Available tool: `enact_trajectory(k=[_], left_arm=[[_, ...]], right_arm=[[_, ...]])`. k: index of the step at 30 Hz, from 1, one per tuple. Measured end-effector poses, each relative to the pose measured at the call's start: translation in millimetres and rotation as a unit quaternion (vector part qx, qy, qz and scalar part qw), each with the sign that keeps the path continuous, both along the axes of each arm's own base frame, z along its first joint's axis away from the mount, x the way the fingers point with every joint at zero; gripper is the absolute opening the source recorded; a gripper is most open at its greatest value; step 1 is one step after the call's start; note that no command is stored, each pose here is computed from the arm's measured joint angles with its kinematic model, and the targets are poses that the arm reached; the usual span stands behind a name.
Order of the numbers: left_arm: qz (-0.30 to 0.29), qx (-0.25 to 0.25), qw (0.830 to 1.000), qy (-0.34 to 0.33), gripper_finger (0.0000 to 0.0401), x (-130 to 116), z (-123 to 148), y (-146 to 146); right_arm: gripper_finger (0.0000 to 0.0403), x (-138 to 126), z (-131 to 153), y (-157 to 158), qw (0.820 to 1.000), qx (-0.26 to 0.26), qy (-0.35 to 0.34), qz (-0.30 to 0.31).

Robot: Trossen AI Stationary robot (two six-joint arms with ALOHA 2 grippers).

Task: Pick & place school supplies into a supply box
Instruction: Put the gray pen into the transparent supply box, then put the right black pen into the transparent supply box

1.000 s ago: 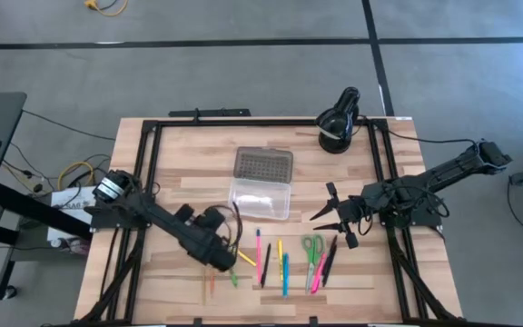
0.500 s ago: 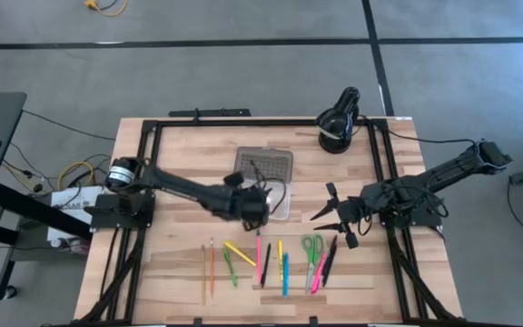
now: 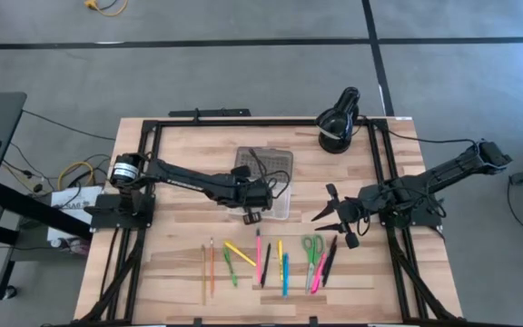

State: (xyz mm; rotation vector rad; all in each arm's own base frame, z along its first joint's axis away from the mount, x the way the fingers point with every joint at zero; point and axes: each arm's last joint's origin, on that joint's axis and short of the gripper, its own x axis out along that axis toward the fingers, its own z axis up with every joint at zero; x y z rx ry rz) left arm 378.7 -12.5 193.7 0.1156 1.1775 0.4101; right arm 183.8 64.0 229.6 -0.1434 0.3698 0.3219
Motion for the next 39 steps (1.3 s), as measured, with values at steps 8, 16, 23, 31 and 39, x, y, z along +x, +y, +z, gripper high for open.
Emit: enact_trajectory(k=[8, 16, 23, 31, 39], left_arm=[[-0.004, 0.006, 1.0, -0.002, 0.0122, 0.7, 0.5, 0.1], [-0.036, 0.058, 0.997, -0.034, 0.0148, -8.7, 26.2, -24.6], [-0.085, 0.096, 0.989, -0.078, 0.0147, -37.5, 60.7, -79.7], [-0.068, 0.174, 0.974, -0.125, 0.0146, -90.5, 75.1, -130.2], [-0.061, 0.158, 0.964, -0.207, 0.0146, -137.7, 39.0, -133.3]], right_arm=[[0.012, -0.3, -0.6, 0.0, 0.999, 0.03, 0.013, -0.014], [0.012, -4.9, -12.2, -5.3, 0.989, 0.054, 0.082, -0.109], [0.012, -8.4, -15.8, -3.5, 0.982, 0.056, 0.098, -0.151], [0.012, -10.4, -15.4, 2.2, 0.984, 0.047, 0.092, -0.143], [0.012, -8.5, -12.8, 0.7, 0.987, 0.009, 0.066, -0.146]])
